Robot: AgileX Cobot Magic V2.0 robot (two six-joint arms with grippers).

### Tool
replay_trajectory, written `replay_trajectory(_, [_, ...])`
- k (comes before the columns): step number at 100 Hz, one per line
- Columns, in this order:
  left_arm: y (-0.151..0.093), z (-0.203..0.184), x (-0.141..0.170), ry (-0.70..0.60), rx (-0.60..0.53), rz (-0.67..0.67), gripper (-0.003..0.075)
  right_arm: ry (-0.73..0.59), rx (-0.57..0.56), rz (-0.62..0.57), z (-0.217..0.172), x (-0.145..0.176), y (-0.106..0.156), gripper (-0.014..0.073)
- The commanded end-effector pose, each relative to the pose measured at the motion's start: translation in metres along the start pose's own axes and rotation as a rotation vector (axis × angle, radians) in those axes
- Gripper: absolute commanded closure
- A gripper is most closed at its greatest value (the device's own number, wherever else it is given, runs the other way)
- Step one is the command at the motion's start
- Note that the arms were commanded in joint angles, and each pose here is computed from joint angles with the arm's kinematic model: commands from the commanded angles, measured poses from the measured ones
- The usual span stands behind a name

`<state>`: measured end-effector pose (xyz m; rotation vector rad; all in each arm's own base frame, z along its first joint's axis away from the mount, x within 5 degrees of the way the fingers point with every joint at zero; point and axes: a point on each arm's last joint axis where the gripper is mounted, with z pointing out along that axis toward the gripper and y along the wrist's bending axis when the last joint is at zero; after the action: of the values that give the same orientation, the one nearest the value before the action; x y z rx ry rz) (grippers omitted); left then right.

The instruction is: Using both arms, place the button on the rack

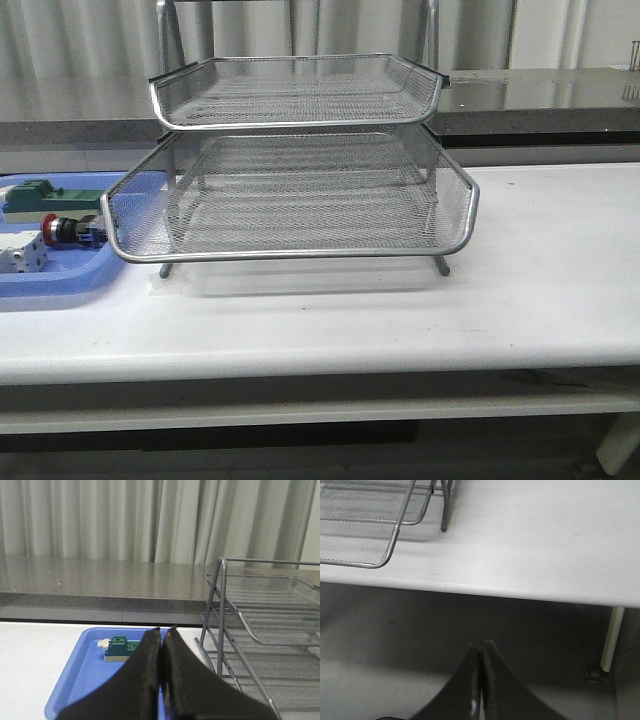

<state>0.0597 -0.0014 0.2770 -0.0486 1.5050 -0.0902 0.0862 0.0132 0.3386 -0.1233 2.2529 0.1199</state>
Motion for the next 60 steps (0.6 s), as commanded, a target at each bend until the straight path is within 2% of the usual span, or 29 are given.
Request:
replay_trajectory(1, [-0.003, 0.016, -0.034, 0.006, -0.001, -0.02, 0.0741, -0.077, 0.005, 0.002, -0.005, -0.01, 0.0, 0.0663])
replay_trajectory(27, [-0.008, 0.085, -0.086, 0.227, -0.022, -0.012, 0.0741, -0.077, 0.005, 0.002, -0.005, -0.01, 0.0, 0.0663])
replay_trajectory(44, [-0.008, 0.137, -0.092, 0.426, -0.041, -0.012, 0.0741, -0.077, 0.005, 0.002, -0.005, -0.01, 0.0, 0.0663])
replay_trajectory(60, [-0.007, 0.181, -0.083, 0.618, -0.036, 0.059, 0.0741, -0.077, 0.005, 0.002, -0.005, -0.01, 0.0, 0.0663])
